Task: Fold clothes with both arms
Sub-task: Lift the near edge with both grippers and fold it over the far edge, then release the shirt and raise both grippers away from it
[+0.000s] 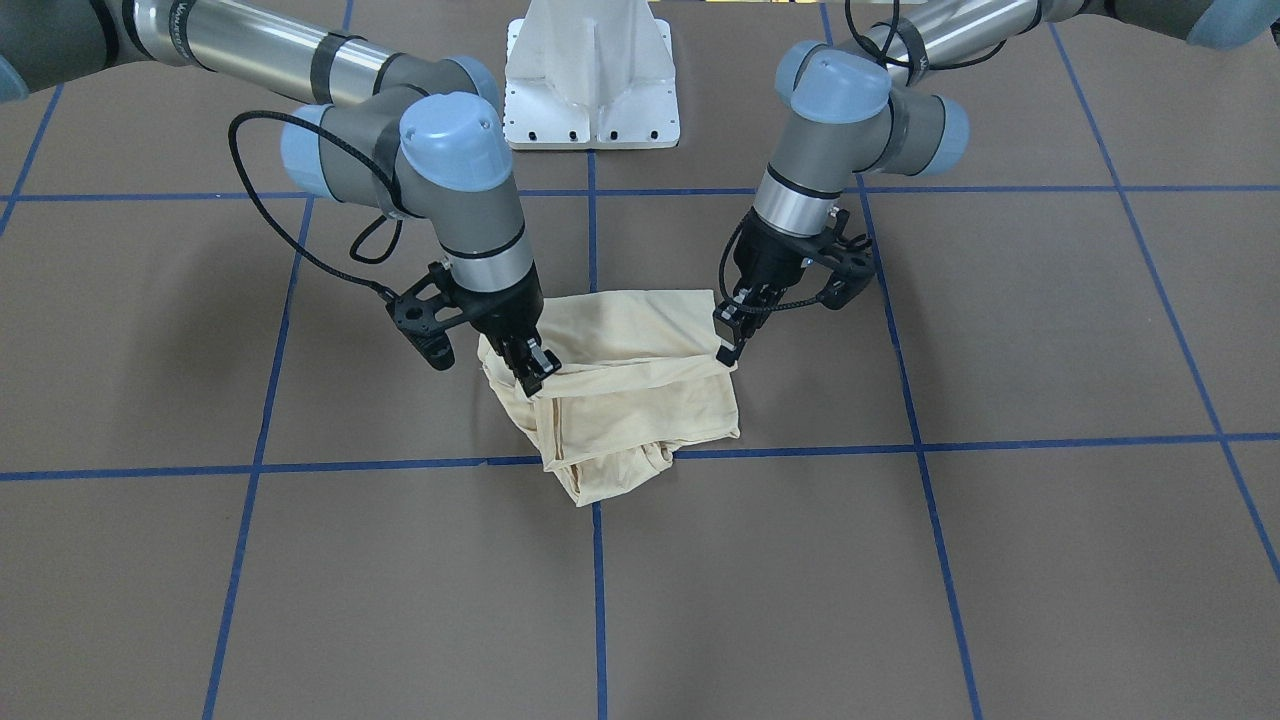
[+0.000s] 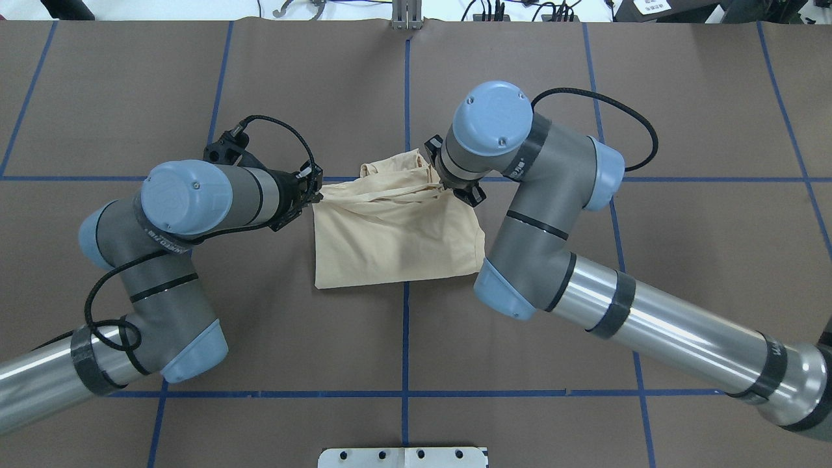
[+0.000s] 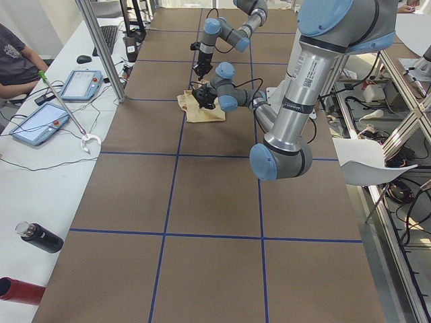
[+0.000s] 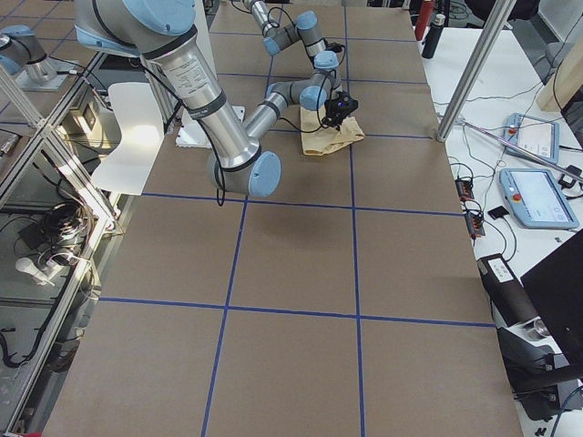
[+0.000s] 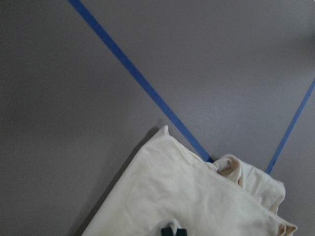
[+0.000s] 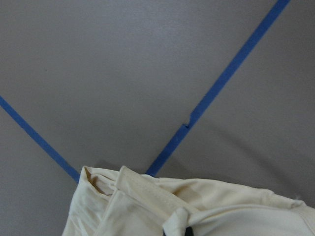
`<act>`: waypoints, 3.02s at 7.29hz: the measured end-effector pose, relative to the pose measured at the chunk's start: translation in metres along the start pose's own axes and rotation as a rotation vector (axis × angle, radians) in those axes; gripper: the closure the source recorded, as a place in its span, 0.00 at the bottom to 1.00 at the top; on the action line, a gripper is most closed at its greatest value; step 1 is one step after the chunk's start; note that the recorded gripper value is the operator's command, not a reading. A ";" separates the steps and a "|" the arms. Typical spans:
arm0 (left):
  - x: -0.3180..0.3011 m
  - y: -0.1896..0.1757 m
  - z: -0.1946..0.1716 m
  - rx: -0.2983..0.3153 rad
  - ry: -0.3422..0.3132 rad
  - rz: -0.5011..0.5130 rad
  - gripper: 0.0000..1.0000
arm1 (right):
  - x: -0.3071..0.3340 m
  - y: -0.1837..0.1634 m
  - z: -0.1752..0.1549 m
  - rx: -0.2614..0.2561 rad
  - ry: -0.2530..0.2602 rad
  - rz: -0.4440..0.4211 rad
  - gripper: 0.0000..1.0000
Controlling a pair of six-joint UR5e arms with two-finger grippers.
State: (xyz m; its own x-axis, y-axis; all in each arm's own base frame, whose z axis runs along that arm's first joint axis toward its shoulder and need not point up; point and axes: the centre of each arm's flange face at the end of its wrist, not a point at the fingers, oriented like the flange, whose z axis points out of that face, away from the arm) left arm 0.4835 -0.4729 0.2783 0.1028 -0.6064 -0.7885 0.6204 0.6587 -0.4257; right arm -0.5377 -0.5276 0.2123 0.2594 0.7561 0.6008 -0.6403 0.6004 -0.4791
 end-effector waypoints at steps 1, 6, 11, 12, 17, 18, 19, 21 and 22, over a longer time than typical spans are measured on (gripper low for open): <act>0.009 -0.013 0.014 0.023 -0.004 0.003 1.00 | -0.014 -0.013 0.010 0.005 0.008 -0.011 1.00; 0.026 -0.048 0.038 0.069 0.013 0.036 1.00 | -0.035 -0.042 0.030 0.015 -0.003 -0.037 1.00; 0.055 -0.061 0.049 0.095 0.017 0.052 0.96 | -0.058 -0.056 0.030 0.023 0.006 -0.031 0.43; 0.053 -0.064 0.052 0.100 0.012 0.055 0.80 | -0.062 -0.058 0.035 0.030 0.017 -0.027 0.01; 0.062 -0.110 0.048 0.138 0.044 0.095 0.72 | -0.111 -0.093 0.032 0.055 0.009 0.009 0.00; 0.065 -0.119 0.043 0.134 0.051 0.111 0.72 | -0.112 -0.102 0.026 0.044 0.009 0.006 0.00; 0.066 -0.121 0.038 0.110 0.051 0.132 0.71 | -0.108 -0.110 0.020 0.027 0.005 -0.017 0.00; 0.054 -0.129 0.006 0.020 0.051 0.309 0.68 | -0.058 -0.158 -0.006 -0.052 -0.002 -0.142 0.00; 0.038 -0.145 -0.021 -0.029 0.052 0.432 0.68 | -0.022 -0.199 -0.025 -0.085 -0.005 -0.221 0.00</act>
State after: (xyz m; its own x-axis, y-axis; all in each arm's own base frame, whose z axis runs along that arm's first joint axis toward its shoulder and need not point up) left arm 0.3814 -0.5821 0.3009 0.3085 -0.2500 -0.9178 0.5070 0.8596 -0.0637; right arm -0.3978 -0.6574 0.2784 0.3825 0.6026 0.7004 -0.5048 0.7712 -0.3878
